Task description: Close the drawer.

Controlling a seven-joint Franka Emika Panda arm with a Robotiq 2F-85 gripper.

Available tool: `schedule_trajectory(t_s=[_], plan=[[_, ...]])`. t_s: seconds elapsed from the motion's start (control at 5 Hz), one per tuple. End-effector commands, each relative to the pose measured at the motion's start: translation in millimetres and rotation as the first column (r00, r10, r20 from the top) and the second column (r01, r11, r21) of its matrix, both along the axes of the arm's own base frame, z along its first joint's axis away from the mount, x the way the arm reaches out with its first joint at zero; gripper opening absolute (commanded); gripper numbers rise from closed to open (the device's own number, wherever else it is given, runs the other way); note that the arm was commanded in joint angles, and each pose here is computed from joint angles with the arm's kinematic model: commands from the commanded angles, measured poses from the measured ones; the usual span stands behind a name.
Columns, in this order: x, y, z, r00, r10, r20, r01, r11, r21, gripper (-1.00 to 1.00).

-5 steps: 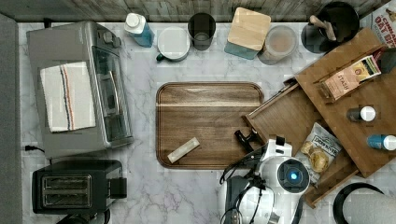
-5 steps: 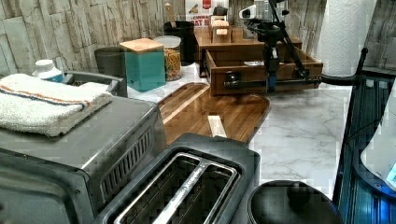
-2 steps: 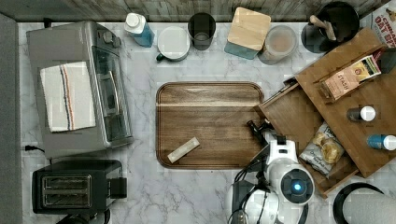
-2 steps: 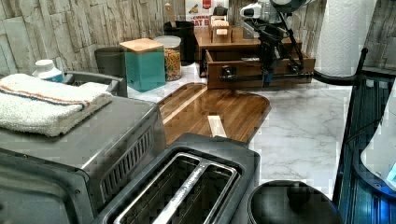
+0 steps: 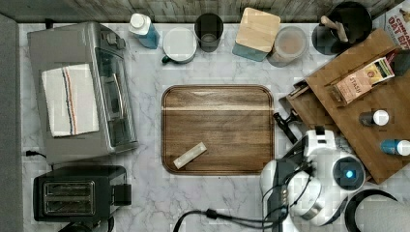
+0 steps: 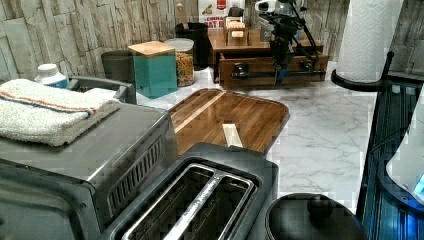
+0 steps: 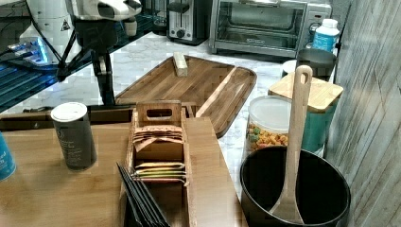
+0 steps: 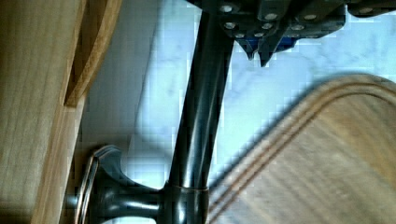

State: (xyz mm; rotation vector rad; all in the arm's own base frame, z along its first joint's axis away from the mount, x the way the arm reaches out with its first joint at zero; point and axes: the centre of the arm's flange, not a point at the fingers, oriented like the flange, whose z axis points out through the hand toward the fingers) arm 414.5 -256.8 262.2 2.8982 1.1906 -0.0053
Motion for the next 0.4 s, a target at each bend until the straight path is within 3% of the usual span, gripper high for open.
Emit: schedule_trajectory(t_s=[0.2, 0.4], plan=[[102.5, -127.4, 83.8, 0.959, -0.026, 0.281, 0.070, 0.986, -0.150, -1.00], [88.6, -124.6, 97.4, 0.956, -0.064, 0.287, 0.097, 0.990, -0.102, -1.00]])
